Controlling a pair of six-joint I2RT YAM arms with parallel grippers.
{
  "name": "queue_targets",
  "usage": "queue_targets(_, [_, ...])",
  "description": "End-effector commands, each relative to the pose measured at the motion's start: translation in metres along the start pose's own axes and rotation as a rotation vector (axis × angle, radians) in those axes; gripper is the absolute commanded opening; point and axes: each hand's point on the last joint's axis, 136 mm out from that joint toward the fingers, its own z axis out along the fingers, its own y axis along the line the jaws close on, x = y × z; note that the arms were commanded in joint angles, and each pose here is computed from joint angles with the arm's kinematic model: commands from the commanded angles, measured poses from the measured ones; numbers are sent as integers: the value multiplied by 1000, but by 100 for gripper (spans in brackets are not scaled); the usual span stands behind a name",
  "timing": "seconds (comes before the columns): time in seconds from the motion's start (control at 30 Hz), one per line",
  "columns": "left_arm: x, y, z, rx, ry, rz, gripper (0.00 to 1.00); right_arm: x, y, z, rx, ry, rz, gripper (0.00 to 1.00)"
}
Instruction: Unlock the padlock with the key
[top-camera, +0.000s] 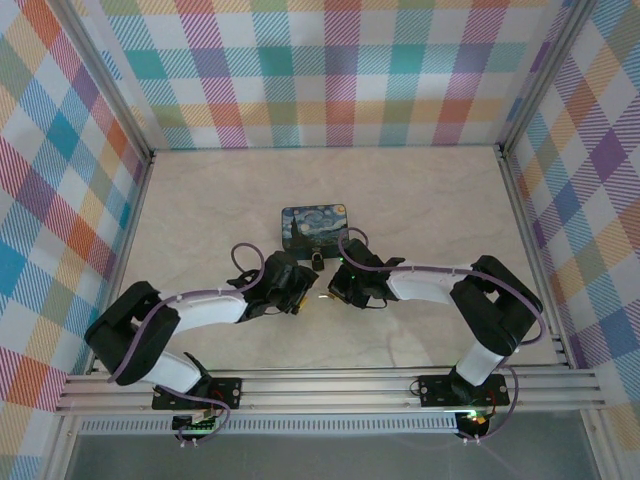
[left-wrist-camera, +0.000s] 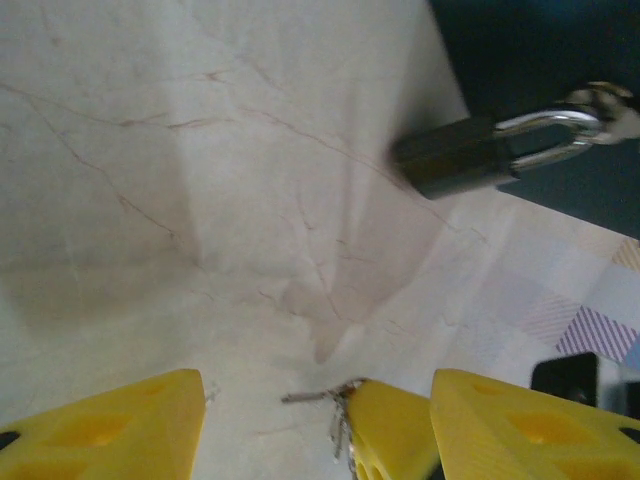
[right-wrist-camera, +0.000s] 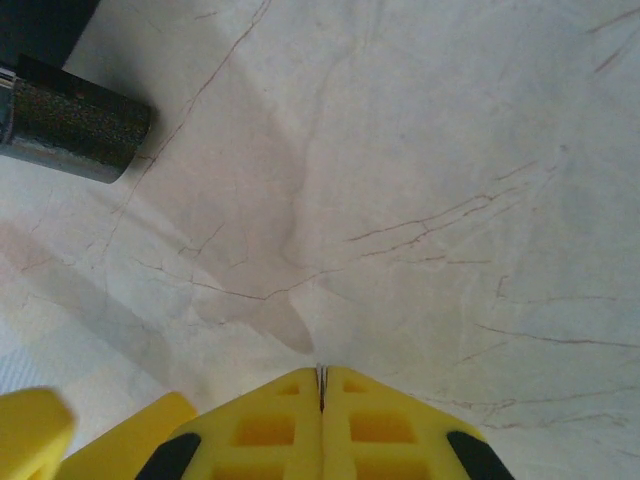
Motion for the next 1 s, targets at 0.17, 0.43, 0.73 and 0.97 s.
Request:
queue_targets(0.17, [3, -27, 4, 76, 27, -30, 58, -3, 14, -10, -51, -2, 14, 0])
queue_targets(0.43, [6, -15, 3, 64, 43, -74, 57, -4, 19, -13, -79, -7, 26, 0])
queue_targets(0.73, [0, -10, -11, 49, 15, -118, 62, -4, 27, -16, -116, -3, 30, 0])
queue_targets(0.97, [3, -9, -8, 43, 37, -175, 62, -3, 35, -16, -158, 10, 41, 0])
